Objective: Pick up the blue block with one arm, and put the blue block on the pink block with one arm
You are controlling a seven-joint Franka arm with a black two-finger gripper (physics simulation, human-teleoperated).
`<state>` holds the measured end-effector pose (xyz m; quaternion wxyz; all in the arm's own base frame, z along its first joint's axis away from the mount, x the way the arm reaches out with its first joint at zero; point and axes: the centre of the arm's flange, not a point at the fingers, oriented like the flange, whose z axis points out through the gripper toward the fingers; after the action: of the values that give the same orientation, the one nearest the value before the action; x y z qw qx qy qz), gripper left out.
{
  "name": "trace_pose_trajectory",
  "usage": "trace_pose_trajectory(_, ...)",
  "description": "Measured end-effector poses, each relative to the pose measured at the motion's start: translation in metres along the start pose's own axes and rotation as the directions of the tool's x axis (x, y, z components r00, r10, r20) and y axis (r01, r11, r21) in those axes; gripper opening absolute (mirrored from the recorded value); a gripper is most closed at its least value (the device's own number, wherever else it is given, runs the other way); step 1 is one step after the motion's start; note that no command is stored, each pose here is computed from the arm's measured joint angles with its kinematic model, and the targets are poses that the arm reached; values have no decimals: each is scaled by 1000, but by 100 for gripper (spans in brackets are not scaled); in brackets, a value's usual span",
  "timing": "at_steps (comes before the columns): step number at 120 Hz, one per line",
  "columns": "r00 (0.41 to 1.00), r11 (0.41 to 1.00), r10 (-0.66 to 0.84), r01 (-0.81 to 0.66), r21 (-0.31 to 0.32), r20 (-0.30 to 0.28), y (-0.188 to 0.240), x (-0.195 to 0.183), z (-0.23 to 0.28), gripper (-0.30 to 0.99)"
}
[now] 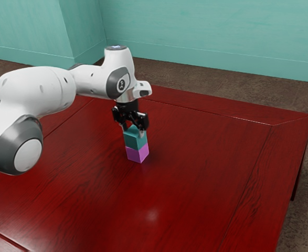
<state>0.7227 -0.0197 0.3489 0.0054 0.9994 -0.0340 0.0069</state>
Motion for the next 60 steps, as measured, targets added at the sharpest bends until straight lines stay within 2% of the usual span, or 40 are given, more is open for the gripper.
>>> trace_pose_trajectory(8, 1000, 1000, 6, -6, -1, -12, 0, 0, -8, 62)
trace_pose_trajectory(32, 991, 999, 39, -40, 1, -127, 0, -16, -111, 66)
trace_pose_trajectory(60, 992, 998, 55, -55, -1, -111, -2, -30, -130, 68)
